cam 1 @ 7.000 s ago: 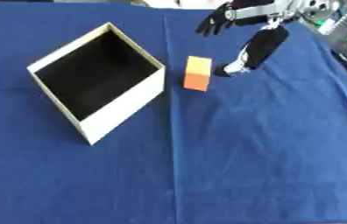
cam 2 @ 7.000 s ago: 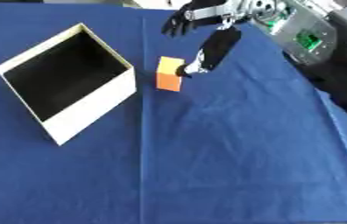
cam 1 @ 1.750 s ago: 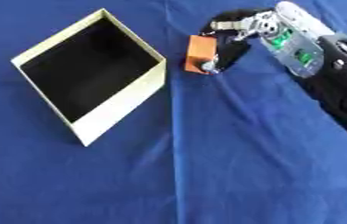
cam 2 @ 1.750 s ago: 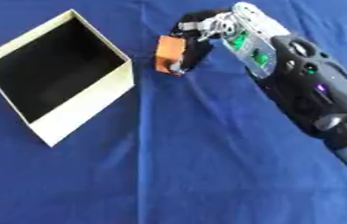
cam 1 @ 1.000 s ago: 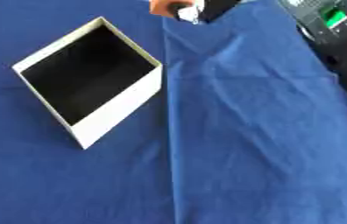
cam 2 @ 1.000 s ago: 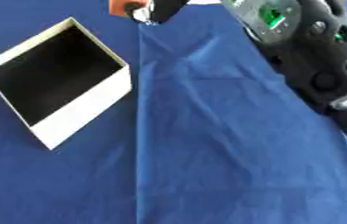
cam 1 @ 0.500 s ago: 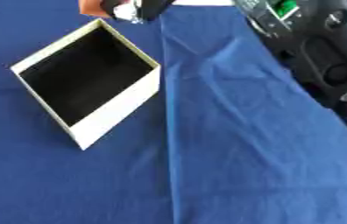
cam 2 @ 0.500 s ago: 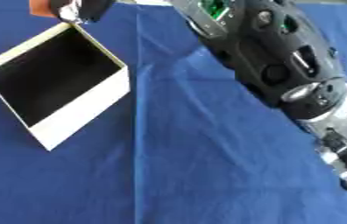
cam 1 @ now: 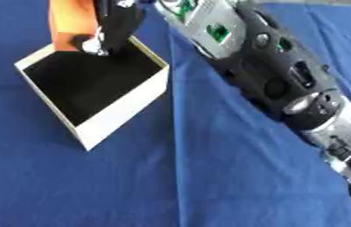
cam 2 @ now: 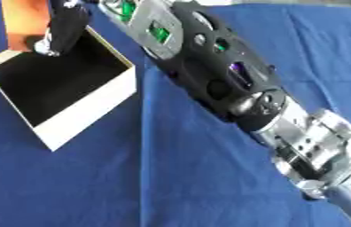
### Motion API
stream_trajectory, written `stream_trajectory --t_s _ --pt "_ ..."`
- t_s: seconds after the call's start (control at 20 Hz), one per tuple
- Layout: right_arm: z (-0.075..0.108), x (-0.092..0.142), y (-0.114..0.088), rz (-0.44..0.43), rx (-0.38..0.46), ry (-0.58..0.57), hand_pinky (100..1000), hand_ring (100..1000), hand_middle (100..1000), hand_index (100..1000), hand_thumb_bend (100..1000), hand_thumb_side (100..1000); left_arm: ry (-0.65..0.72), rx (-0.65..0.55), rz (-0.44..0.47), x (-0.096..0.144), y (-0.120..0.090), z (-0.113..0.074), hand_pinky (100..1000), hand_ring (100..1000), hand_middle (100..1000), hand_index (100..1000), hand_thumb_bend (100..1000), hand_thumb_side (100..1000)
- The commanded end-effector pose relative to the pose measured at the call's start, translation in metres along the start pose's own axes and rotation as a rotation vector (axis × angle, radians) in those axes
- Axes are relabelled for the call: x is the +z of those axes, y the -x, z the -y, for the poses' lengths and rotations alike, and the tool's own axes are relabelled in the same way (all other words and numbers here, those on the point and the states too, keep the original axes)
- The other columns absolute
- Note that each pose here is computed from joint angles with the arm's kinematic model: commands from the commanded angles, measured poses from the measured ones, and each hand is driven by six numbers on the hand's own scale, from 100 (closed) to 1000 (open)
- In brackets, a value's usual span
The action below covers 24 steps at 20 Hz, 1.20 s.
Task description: Pick up objects on the table and place them in the box.
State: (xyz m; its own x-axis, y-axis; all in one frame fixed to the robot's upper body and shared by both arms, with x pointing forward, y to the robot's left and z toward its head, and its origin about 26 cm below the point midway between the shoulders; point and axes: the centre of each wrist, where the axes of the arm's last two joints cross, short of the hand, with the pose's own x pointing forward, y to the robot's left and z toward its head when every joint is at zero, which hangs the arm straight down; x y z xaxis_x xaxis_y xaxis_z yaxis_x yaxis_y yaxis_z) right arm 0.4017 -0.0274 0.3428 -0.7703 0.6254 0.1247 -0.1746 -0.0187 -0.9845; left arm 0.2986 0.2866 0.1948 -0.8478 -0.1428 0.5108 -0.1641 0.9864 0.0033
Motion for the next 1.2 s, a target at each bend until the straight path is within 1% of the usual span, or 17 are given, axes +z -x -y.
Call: stream_trajectory --t_s 0.05,0.15,0.25,0.45,0.5,0.6,0.65,0.7,0.75,0.8,0.85,0.9,0.95,1.0,1.05,1.15,1.2 --pt "-0.007 -0.009 0.008 -0.031 0.048 -0.056 616 612 468 628 100 100 0.010 0.008 0.036 -0.007 -0.007 0.001 414 531 596 684 100 651" --pt "-0.016 -0.014 0.020 -0.056 0.061 -0.099 620 618 473 632 100 100 0.009 0.008 0.038 -0.008 -0.007 0.001 414 530 596 684 100 651" --pt "-0.023 -0.017 0.029 -0.065 0.054 -0.129 625 624 478 636 100 100 0.007 0.008 0.039 -0.008 -0.007 0.000 415 531 596 684 100 651" --pt "-0.028 -0.021 0.035 -0.040 0.061 -0.179 637 631 486 644 100 100 0.009 0.010 0.043 -0.010 -0.007 0.001 415 531 596 684 100 652" --pt "-0.029 -0.022 0.035 -0.033 0.064 -0.189 678 658 527 684 100 158 0.010 0.011 0.044 -0.010 -0.007 0.001 415 531 596 684 100 652" --pt "-0.030 -0.024 0.036 -0.015 0.085 -0.215 693 669 546 701 100 186 0.011 0.012 0.048 -0.011 -0.008 0.002 415 531 595 684 100 651" --pt "-0.029 -0.024 0.037 -0.013 0.095 -0.216 714 698 575 722 100 266 0.012 0.013 0.050 -0.012 -0.008 0.002 415 531 595 684 100 652" --pt "-0.028 -0.024 0.039 -0.014 0.106 -0.209 724 711 587 729 100 297 0.014 0.014 0.051 -0.012 -0.008 0.002 415 530 595 685 100 653" --pt "-0.028 -0.025 0.040 -0.016 0.114 -0.202 751 744 625 752 100 386 0.015 0.015 0.051 -0.012 -0.008 0.002 414 530 595 684 100 653" --pt "-0.028 -0.025 0.042 -0.016 0.121 -0.194 765 762 657 776 100 426 0.016 0.015 0.050 -0.012 -0.008 0.003 414 530 595 684 100 653" --pt "-0.028 -0.026 0.043 -0.015 0.127 -0.186 783 792 710 814 100 541 0.017 0.015 0.050 -0.012 -0.008 0.003 414 530 595 684 100 654" --pt "-0.027 -0.026 0.043 -0.012 0.134 -0.178 790 807 737 837 100 597 0.017 0.016 0.050 -0.012 -0.008 0.003 414 530 595 684 100 654" --pt "-0.026 -0.026 0.044 -0.010 0.139 -0.173 811 848 805 877 100 661 0.017 0.016 0.049 -0.012 -0.008 0.003 414 530 595 684 100 654" --pt "-0.025 -0.026 0.043 -0.008 0.150 -0.169 821 865 821 889 100 677 0.018 0.015 0.048 -0.012 -0.008 0.003 414 530 595 684 100 655" --pt "-0.025 -0.026 0.043 -0.008 0.163 -0.167 844 898 850 907 148 696 0.018 0.015 0.047 -0.012 -0.008 0.003 414 530 595 684 100 655" --pt "-0.022 -0.025 0.042 -0.019 0.200 -0.162 851 903 862 923 212 695 0.017 0.014 0.046 -0.011 -0.008 0.002 414 530 595 685 100 655" --pt "-0.020 -0.025 0.041 -0.026 0.218 -0.156 852 905 864 927 225 691 0.017 0.014 0.045 -0.011 -0.008 0.002 414 530 595 685 100 655"
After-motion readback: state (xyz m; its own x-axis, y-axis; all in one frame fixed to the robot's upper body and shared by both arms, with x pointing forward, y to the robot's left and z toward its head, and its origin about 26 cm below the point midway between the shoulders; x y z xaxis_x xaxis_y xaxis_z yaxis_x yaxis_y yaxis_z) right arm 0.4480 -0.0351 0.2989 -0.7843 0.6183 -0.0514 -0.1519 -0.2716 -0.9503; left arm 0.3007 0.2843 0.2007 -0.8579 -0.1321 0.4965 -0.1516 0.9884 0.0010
